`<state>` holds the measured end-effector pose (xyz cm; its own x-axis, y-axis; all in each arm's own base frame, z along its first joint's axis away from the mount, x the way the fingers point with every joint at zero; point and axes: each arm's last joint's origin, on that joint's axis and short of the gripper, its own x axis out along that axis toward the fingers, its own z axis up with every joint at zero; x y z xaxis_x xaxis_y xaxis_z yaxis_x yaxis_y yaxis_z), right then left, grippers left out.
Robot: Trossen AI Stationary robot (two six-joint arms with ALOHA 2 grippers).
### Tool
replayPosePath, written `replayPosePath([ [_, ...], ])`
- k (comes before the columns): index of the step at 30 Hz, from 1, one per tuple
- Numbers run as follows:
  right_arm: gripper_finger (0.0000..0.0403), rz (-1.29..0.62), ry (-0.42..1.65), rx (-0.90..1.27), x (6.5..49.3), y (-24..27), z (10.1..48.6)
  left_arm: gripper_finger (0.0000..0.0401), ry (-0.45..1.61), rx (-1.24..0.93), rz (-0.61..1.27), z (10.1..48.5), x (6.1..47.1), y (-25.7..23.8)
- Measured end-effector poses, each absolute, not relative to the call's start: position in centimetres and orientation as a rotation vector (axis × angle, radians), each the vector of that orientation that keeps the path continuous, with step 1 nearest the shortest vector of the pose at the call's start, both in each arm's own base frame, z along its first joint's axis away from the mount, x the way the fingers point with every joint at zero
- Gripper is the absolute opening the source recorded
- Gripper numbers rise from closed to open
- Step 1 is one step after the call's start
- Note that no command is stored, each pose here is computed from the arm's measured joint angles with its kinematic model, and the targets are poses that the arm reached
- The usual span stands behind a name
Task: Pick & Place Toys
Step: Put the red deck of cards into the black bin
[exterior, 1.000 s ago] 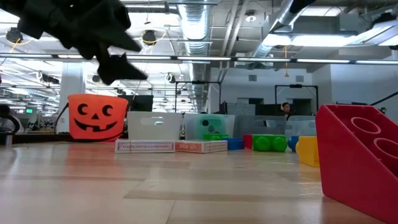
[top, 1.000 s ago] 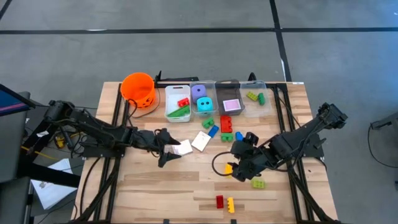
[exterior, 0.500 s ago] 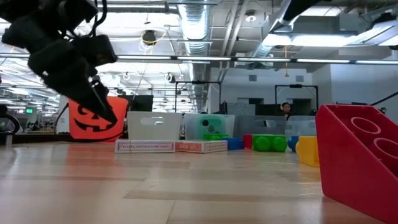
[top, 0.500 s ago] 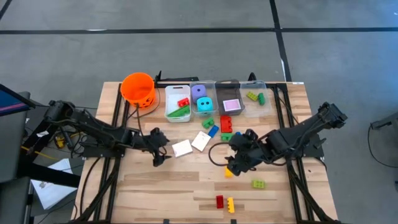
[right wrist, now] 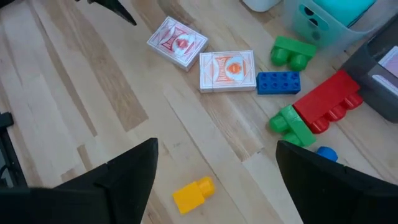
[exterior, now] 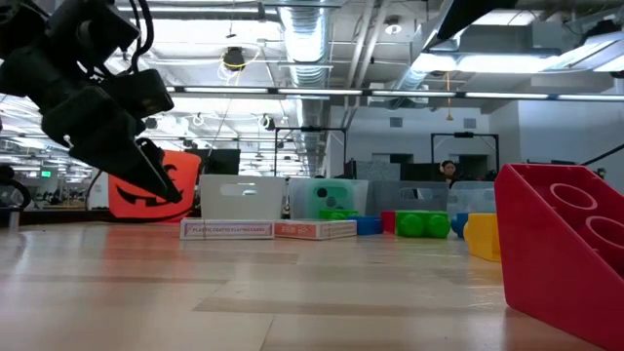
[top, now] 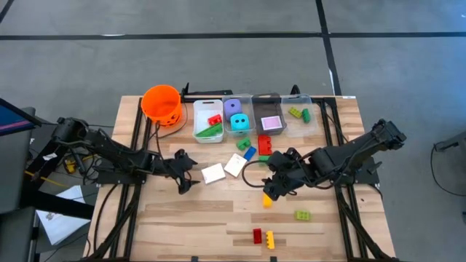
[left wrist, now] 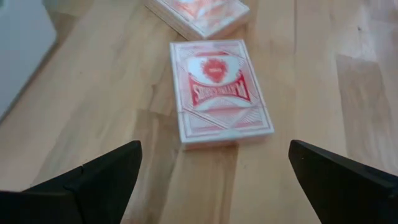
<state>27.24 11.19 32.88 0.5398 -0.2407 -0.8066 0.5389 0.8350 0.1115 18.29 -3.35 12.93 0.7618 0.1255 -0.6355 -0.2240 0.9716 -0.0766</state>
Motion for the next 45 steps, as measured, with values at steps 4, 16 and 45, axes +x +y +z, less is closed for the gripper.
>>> replayPosePath([
  [4, 0.0317, -0.487, 0.886, 0.375, 27.4, 10.9, 32.9, 0.0400, 0.644, -0.154, 0.206, 13.0, 18.6, -3.4],
  [16, 0.0317, -0.474, 0.903, 0.366, 27.4, 10.7, 32.8, 0.0400, 0.666, -0.148, 0.203, 10.7, 21.7, -4.1],
  [45, 0.0317, -0.446, 0.976, 0.332, 26.8, 10.9, 32.9, 0.0300, 0.636, -0.389, 0.293, 10.7, 24.2, -4.7],
])
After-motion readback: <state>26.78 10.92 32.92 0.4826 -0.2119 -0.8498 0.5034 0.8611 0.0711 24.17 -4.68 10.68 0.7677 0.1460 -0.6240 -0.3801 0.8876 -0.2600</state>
